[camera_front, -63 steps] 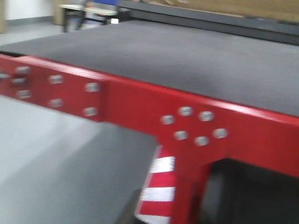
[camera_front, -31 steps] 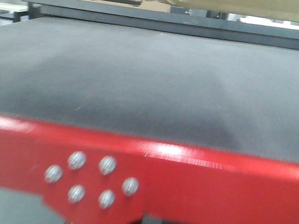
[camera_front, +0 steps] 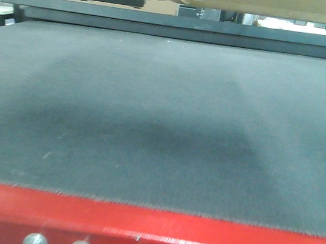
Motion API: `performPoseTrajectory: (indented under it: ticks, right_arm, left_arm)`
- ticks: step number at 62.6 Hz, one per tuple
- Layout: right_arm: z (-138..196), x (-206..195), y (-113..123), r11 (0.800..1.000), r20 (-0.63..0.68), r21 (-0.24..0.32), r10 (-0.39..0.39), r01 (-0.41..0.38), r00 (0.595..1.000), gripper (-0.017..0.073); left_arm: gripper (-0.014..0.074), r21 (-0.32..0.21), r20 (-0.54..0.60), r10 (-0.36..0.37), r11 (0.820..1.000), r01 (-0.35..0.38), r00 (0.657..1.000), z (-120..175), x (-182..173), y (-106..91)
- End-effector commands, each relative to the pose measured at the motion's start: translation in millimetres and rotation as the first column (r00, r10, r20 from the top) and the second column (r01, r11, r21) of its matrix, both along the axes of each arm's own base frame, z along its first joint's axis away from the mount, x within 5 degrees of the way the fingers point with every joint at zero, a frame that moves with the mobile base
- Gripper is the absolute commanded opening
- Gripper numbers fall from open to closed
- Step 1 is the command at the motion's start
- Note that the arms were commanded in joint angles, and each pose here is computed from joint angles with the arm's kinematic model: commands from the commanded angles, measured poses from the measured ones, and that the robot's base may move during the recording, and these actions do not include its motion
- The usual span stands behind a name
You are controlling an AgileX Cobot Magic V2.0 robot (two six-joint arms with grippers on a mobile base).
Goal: Grab carton from right shelf to conveyor
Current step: 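Approach the conveyor and hold the carton above the grey belt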
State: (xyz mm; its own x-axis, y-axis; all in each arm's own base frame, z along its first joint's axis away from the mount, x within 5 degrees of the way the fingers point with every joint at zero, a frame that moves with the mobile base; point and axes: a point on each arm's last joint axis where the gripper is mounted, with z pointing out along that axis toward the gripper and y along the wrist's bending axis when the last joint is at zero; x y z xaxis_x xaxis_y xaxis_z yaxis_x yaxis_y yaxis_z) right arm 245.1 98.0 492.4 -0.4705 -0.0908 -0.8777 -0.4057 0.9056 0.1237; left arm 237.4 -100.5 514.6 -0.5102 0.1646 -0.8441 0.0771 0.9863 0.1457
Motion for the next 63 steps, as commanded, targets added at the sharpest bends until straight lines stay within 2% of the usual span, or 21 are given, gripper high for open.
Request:
performPoseTrajectory:
  ticks: [1,63]
  right_arm:
    - [7.5,-0.2,-1.4,1.000,0.063,0.013,-0.009,0.009,0.998,-0.0068]
    - [5.9,1.9,-0.6,1.000,0.058,0.010,-0.009,0.009,0.998,-0.0068]
  left_arm:
    - [-0.0016,0.018,0.045,-0.001,1.000,0.000,0.999,7.3,-4.3,3.9]
    - [-0.0016,0.018,0.045,-0.001,1.000,0.000,0.999,7.3,-4.3,3.9]
